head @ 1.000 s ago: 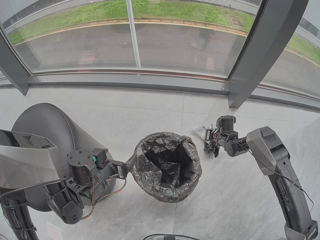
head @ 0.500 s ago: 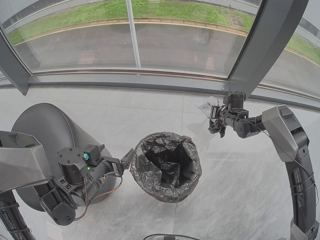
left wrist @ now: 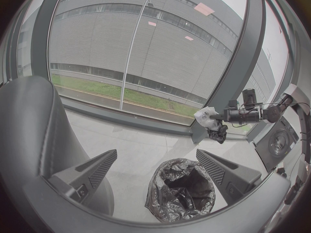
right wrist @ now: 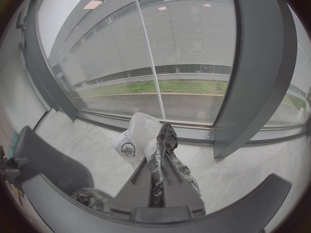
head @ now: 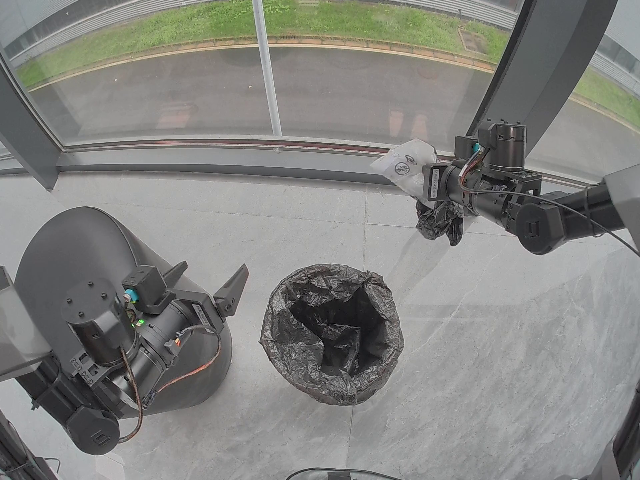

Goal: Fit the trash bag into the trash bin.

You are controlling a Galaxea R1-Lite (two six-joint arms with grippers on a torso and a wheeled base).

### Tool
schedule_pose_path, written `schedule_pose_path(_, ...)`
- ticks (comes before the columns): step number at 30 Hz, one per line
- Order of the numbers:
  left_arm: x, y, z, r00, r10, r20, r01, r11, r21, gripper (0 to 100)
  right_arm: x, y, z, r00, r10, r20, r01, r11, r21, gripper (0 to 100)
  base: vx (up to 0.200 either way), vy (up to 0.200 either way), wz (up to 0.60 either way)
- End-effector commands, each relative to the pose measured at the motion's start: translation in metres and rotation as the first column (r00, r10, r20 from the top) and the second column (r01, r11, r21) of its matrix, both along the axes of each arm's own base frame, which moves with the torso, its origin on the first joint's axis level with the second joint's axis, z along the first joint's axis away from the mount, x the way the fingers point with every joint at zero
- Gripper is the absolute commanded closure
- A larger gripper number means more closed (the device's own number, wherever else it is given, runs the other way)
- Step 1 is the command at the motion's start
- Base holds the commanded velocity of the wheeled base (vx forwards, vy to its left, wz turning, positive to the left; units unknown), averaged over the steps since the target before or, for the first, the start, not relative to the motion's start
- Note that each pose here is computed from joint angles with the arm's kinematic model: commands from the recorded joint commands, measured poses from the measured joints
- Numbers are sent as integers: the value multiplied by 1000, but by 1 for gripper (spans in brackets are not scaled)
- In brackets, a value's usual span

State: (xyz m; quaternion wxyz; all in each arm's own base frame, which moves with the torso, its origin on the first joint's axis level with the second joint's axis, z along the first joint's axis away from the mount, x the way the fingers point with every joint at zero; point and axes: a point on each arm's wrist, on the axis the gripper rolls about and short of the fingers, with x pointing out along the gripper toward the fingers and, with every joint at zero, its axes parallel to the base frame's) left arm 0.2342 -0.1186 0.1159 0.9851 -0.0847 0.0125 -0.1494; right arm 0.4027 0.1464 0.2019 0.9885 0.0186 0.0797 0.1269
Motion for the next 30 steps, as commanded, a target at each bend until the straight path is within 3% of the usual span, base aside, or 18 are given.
schedule_pose_path(1, -19, 10, 32, 994, 7, 110, -1, 998, -55, 0, -90, 34, 37, 988, 148, 42, -149, 989, -1, 100, 0, 0, 0)
schedule_pose_path(5, -22, 12, 35, 993, 7, 118, 0, 998, -59, 0, -111, 51, 21, 976, 219, -10, -219, 976, -7, 100, 0, 0, 0)
schedule_pose_path(11, -22, 12, 34, 993, 8, 115, -2, 998, -58, 0, -132, 76, -10, 949, 300, -100, -295, 953, 62, 100, 0, 0, 0)
schedule_pose_path(21, -21, 13, 32, 994, 8, 109, -2, 999, -54, 0, -125, 112, -73, 920, 350, -176, -348, 937, 42, 100, 0, 0, 0)
schedule_pose_path(30, -33, 16, 49, 986, 2, 169, 12, 997, -82, 0, -125, 127, -99, 909, 361, -210, -364, 931, 26, 100, 0, 0, 0)
